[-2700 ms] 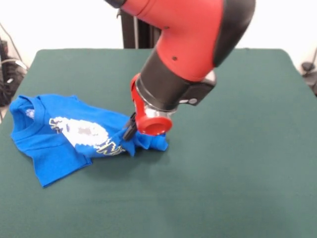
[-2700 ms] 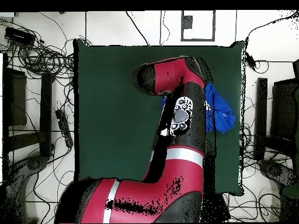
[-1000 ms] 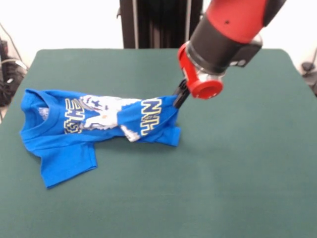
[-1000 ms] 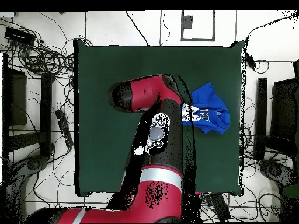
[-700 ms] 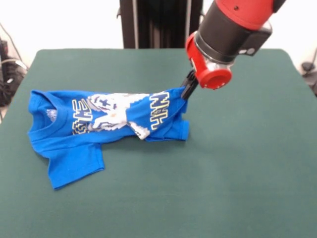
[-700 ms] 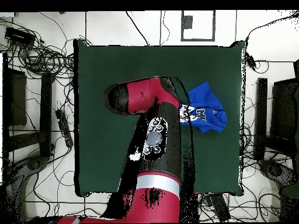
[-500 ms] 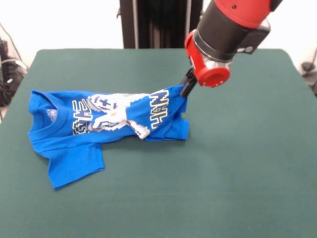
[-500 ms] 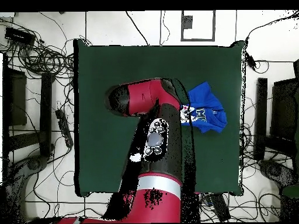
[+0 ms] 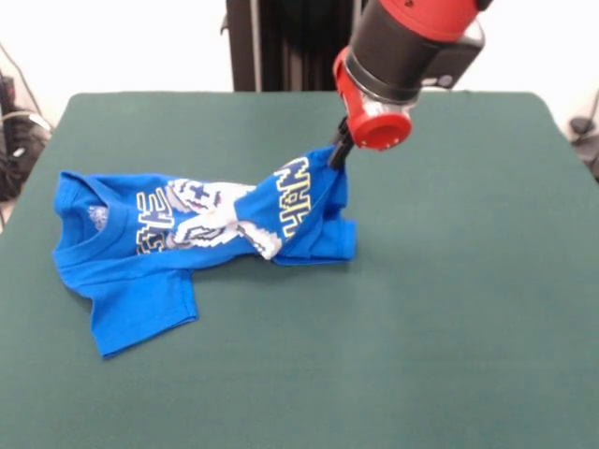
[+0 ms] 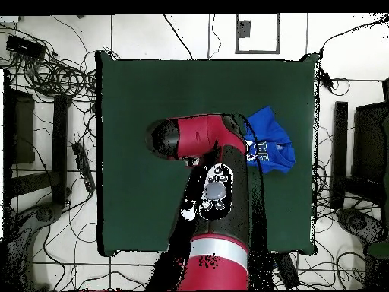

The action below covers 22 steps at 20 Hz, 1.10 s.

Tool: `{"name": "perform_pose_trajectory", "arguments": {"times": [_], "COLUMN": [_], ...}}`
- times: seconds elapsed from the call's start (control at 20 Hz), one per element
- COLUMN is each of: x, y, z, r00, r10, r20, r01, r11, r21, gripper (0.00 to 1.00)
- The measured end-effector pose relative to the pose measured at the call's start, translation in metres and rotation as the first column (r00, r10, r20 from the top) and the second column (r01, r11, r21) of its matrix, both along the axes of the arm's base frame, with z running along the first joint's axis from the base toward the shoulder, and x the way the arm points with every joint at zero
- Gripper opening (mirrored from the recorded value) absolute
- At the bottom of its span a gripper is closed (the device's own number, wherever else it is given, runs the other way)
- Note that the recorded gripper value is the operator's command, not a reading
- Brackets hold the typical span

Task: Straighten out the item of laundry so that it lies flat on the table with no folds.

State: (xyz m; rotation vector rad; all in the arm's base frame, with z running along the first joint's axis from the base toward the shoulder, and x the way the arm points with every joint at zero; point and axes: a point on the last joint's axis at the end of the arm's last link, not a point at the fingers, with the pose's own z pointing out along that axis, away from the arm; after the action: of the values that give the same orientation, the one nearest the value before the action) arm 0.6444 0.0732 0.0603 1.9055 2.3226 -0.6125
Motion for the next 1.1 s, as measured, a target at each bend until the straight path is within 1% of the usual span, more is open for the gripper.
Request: {"name": "perform_pose_trajectory", "arguments": {"times": [0.15, 0.2, 0.75, 0.95, 1.1], "x": [-0.005, -0.009, -0.019, -0.018, -0.017], "y": [-0.003, -0.006, -0.014, -0.013, -0.007], "z": [0.003, 0.008, 0.034, 0.035, 0.034], "r00": [1.000, 1.000, 0.999, 0.999, 0.999], "r10": [-0.009, -0.017, -0.051, -0.050, -0.036], "r20": [-0.005, -0.008, 0.002, 0.007, 0.019], "r01": [0.009, 0.017, 0.051, 0.049, 0.035], "r11": [1.000, 1.000, 0.998, 0.999, 0.999], "r21": [0.002, 0.004, 0.020, 0.021, 0.022], "gripper": [0.00, 0.00, 0.00, 0.00, 0.00]}}
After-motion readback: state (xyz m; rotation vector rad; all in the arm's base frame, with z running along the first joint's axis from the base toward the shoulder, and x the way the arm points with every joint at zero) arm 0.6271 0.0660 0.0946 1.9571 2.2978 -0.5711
